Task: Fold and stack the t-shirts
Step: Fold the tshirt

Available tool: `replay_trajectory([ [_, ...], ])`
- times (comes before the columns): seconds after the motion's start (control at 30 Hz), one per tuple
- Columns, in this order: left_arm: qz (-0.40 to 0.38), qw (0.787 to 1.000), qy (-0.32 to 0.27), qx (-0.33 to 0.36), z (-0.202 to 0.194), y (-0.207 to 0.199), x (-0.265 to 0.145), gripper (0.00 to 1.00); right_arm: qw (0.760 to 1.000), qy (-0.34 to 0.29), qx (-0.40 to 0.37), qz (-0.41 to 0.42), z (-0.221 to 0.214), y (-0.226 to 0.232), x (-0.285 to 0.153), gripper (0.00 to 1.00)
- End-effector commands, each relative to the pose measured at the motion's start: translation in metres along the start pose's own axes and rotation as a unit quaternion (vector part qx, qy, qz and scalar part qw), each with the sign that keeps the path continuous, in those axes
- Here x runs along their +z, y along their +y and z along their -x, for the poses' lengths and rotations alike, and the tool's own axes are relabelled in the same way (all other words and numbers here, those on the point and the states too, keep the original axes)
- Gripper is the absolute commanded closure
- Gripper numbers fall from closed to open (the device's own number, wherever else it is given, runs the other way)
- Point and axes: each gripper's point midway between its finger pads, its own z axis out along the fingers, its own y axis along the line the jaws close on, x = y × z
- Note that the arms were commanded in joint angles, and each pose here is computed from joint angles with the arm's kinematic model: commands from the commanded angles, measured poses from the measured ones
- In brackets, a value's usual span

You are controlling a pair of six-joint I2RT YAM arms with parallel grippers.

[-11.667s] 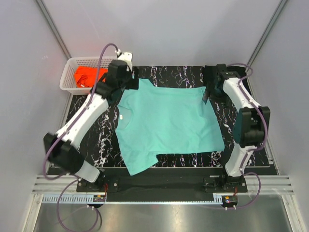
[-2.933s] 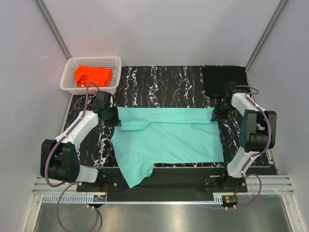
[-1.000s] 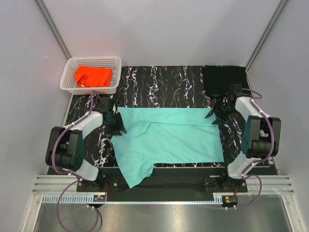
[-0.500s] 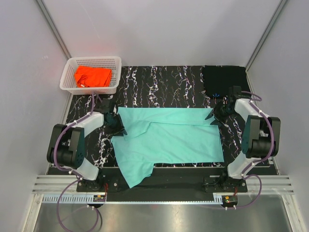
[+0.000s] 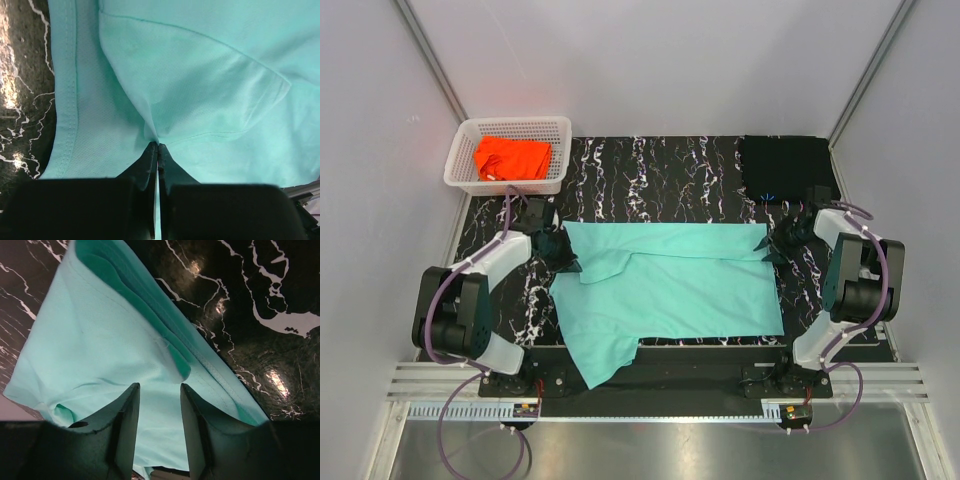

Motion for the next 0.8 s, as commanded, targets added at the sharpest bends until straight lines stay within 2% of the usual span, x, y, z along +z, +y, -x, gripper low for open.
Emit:
replay_trajectory([
  [0.0, -0.04, 0.999, -0.025, 0.018, 0.018, -0.025, -0.017, 1.0, 1.0, -0.002, 0.011, 0.008, -0.003, 0.002, 0.002, 0.57],
  [0.07, -0.043, 0.998, -0.029, 0.021, 0.021, -0.028, -0.02, 1.0, 1.0, 0.004, 0.013, 0.007, -0.004, 0.001, 0.006, 0.65],
  [0.13, -0.044, 0.998, -0.031, 0.023, 0.022, -0.03, -0.023, 1.0, 1.0, 0.007, 0.015, 0.005, -0.003, -0.001, 0.01, 0.67],
  [0.47, -0.053, 0.997, -0.047, 0.034, 0.033, -0.041, -0.037, 1.0, 1.0, 0.007, 0.018, -0.006, 0.002, -0.006, 0.024, 0.65],
  [0.57, -0.055, 0.997, -0.052, 0.035, 0.035, -0.043, -0.042, 1.0, 1.0, -0.002, 0.013, -0.012, 0.002, -0.009, 0.021, 0.58],
  [0.77, -0.057, 0.996, -0.059, 0.037, 0.038, -0.046, -0.048, 1.0, 1.0, 0.011, 0.016, -0.01, -0.008, -0.013, 0.021, 0.57],
])
